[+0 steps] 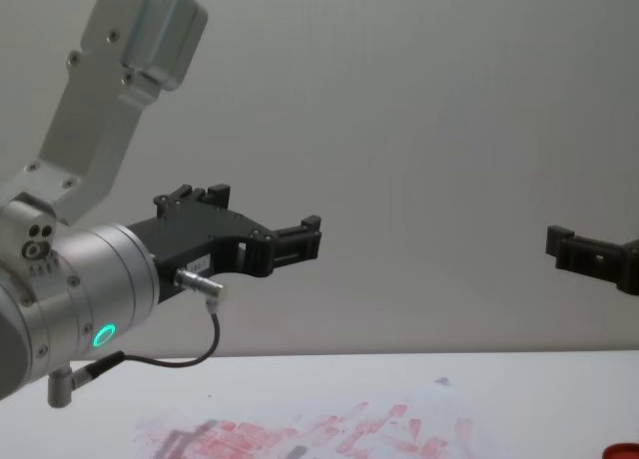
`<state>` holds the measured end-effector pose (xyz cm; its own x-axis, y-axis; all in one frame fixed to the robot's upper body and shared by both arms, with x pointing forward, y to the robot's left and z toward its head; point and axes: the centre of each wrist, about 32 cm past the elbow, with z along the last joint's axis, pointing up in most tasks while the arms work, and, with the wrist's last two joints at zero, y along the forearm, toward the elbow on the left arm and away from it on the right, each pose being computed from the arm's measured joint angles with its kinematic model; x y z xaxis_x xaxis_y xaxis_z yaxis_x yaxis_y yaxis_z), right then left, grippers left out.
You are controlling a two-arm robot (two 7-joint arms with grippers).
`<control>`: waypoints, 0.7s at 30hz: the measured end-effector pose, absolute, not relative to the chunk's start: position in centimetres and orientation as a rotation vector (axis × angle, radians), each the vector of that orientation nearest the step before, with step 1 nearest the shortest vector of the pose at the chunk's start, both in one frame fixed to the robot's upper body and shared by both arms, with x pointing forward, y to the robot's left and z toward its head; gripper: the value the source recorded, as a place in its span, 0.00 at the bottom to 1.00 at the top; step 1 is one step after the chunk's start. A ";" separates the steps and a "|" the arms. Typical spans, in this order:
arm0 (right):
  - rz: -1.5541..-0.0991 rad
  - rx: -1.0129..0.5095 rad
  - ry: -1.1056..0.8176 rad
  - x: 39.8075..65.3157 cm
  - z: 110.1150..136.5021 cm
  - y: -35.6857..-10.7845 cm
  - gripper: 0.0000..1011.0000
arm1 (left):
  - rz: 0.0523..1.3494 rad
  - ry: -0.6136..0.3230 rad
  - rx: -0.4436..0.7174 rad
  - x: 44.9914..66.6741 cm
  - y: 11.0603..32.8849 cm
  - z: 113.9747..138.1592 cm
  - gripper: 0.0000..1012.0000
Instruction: Use the one hand to pick up the stamp and affix it onto the A4 paper.
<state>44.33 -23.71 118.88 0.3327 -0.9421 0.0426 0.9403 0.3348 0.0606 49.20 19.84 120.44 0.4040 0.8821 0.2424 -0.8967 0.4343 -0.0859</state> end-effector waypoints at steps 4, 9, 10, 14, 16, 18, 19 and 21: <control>-1.230 0.027 -0.074 44.3 118.9 -23.7 0.99 | 1.124 -0.268 0.061 49.2 19.8 120.4 0.99; -1.230 0.026 -0.075 44.3 118.9 -23.7 0.99 | 1.124 -0.268 0.061 49.2 19.8 120.4 0.99; -1.230 0.026 -0.075 44.3 118.9 -23.7 0.99 | 1.124 -0.268 0.061 49.2 19.8 120.4 0.99; -1.230 0.026 -0.075 44.3 118.9 -23.7 0.99 | 1.124 -0.268 0.061 49.2 19.8 120.4 0.99; -1.230 0.026 -0.075 44.3 118.9 -23.7 0.99 | 1.124 -0.268 0.061 49.2 19.8 120.4 0.99; -1.230 0.026 -0.075 44.3 118.9 -23.7 0.99 | 1.124 -0.268 0.061 49.2 19.8 120.4 0.99; -1.230 0.026 -0.075 44.3 118.9 -23.7 0.99 | 1.124 -0.268 0.061 49.2 19.8 120.4 0.99; -1.230 0.026 -0.075 44.3 118.9 -23.7 0.99 | 1.124 -0.268 0.061 49.2 19.8 120.4 0.99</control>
